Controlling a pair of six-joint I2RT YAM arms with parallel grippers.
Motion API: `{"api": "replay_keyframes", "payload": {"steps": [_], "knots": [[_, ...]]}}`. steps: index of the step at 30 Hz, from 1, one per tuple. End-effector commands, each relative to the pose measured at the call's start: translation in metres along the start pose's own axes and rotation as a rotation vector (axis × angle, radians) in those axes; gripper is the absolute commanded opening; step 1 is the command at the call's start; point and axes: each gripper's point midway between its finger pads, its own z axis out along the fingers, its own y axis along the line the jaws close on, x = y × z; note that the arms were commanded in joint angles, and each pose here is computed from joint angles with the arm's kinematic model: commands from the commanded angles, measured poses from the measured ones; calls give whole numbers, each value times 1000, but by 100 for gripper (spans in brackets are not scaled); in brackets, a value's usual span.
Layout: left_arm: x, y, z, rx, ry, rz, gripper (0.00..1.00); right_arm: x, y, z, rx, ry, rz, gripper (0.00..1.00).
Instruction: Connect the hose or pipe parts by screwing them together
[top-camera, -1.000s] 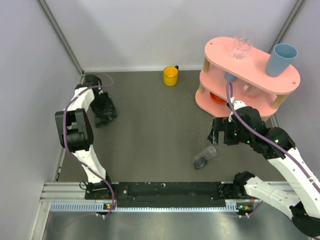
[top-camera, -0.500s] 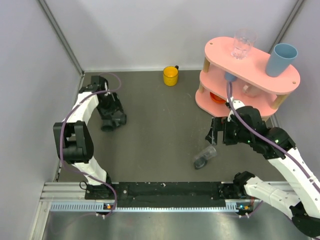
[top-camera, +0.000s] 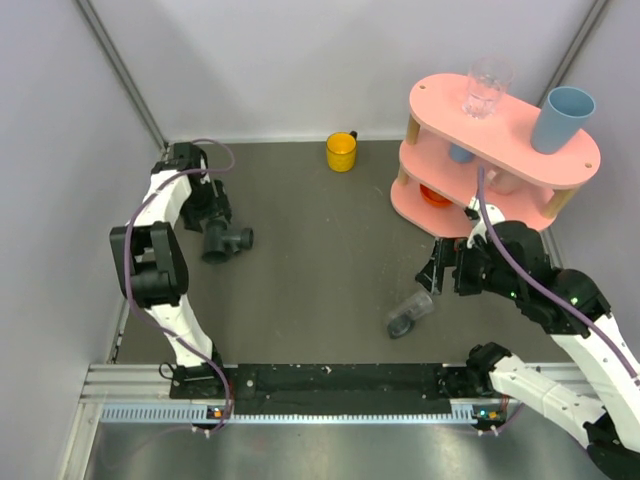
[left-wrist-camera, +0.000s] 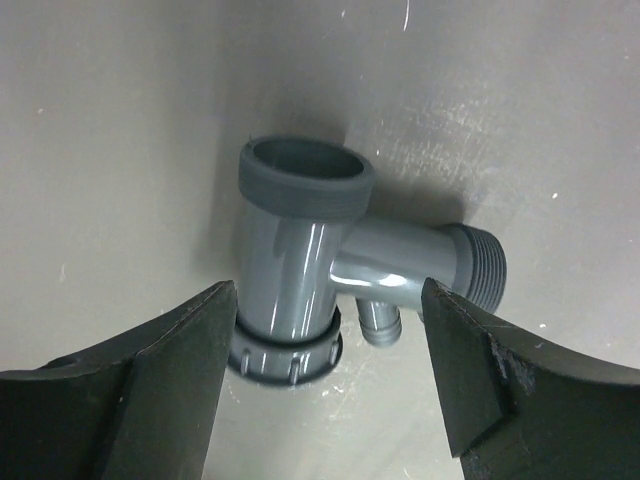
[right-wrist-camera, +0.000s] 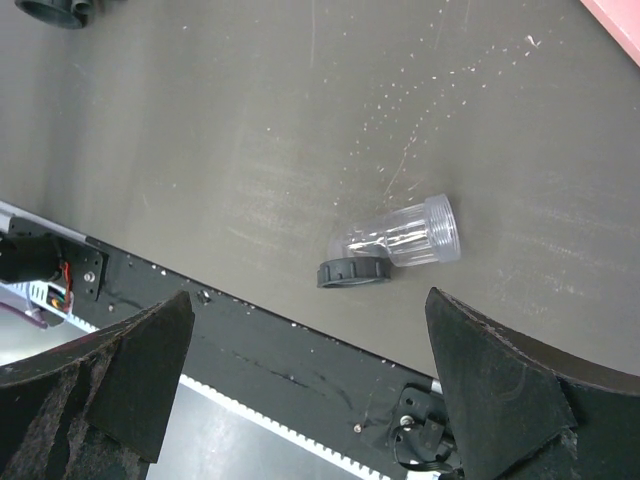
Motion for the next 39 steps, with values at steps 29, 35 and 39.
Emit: {"api": "replay_keyframes", "payload": {"steps": [29, 35, 39], "knots": [[63, -62, 11, 212, 128, -61, 27, -32, 56, 40, -236, -49, 52, 96], [113, -120, -11, 368, 167, -52, 24, -26, 80, 85, -355, -5, 131, 91], [143, -151, -25, 457, 198, -39, 23, -7, 83, 121, -384, 67, 173, 84]]}}
